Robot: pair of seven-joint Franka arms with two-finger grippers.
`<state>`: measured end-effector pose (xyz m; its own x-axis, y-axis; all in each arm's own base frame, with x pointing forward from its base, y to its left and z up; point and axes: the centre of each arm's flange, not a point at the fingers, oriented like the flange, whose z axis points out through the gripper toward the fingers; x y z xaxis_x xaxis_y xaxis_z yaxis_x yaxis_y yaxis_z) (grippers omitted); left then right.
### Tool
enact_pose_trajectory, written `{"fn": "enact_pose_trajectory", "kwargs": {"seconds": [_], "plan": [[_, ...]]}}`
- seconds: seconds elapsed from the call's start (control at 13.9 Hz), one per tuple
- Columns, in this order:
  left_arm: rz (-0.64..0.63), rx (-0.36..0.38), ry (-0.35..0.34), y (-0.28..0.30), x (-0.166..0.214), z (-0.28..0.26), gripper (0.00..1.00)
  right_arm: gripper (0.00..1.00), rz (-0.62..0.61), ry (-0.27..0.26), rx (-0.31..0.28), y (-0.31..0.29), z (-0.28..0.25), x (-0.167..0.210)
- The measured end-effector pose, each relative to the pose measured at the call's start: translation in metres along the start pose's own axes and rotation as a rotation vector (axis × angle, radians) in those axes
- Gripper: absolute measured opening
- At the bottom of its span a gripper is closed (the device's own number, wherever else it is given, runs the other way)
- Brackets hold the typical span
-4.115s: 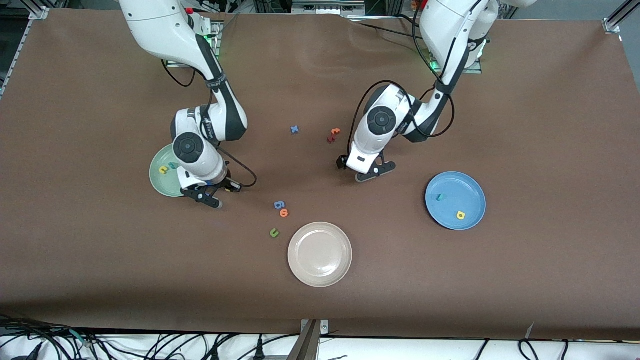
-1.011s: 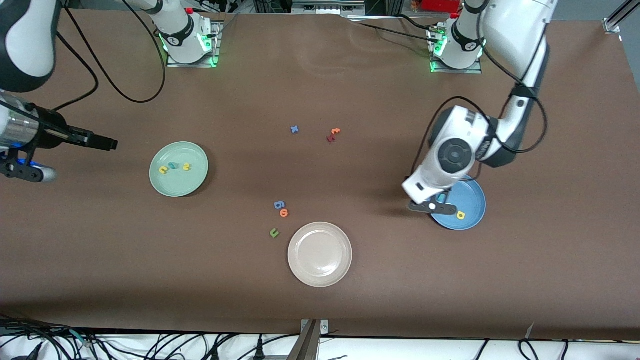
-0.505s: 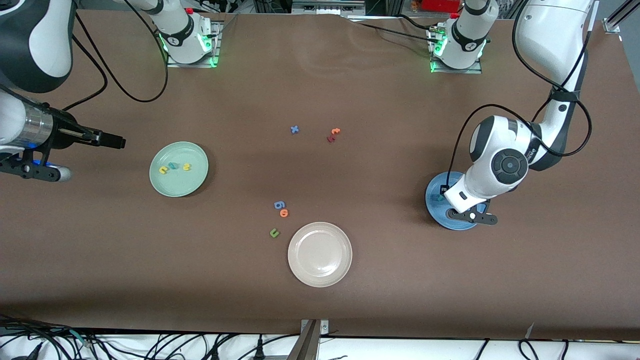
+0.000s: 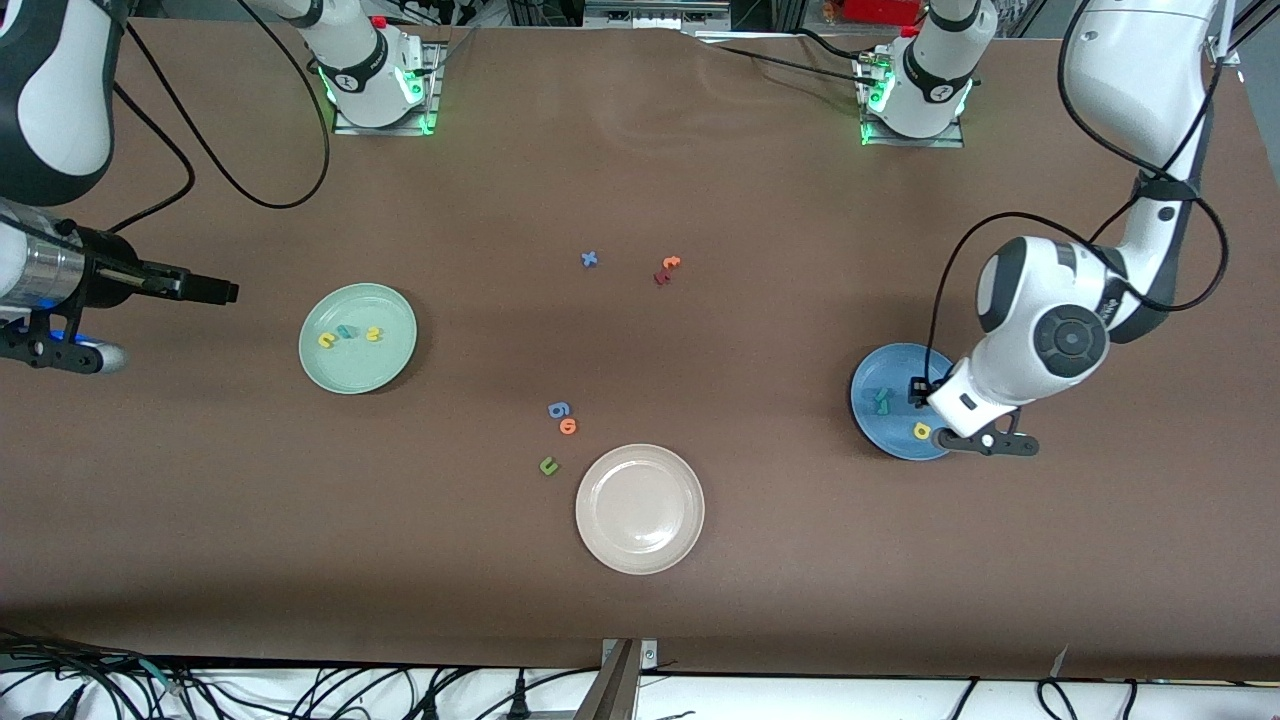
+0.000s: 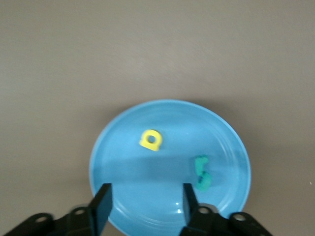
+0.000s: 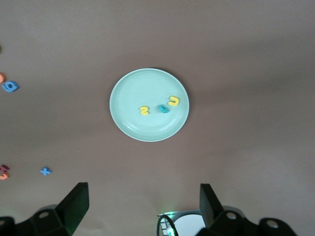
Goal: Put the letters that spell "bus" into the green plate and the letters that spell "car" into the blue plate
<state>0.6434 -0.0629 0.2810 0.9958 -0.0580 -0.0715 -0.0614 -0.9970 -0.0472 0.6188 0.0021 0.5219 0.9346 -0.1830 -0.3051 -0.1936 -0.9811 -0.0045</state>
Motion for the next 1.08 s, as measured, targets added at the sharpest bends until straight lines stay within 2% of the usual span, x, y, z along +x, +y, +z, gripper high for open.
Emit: {"fn": "enact_pose_trajectory", "kwargs": {"seconds": [0.14,0.22,0.65,0.79,1.08], "plan": [[0.000,-0.002,0.020,-0.026,0.006,-0.013,0.93,1.00,-0.025,0.002,-0.013,0.004,-0.003,0.001],[0.005,-0.002,0.025,-0.036,0.007,-0.018,1.00,1.00,-0.042,0.007,-0.020,0.004,-0.006,-0.002],[-0.013,0.004,-0.021,-0.067,-0.005,-0.078,1.00,1.00,-0.078,0.079,-0.038,0.011,-0.020,-0.012],[-0.018,0.007,-0.048,-0.069,-0.022,-0.116,1.00,1.00,-0.094,0.092,-0.056,0.007,-0.017,-0.017],[-0.029,-0.042,-0.108,-0.063,-0.066,-0.188,1.00,1.00,-0.093,0.097,-0.055,0.010,-0.020,-0.021]]}}
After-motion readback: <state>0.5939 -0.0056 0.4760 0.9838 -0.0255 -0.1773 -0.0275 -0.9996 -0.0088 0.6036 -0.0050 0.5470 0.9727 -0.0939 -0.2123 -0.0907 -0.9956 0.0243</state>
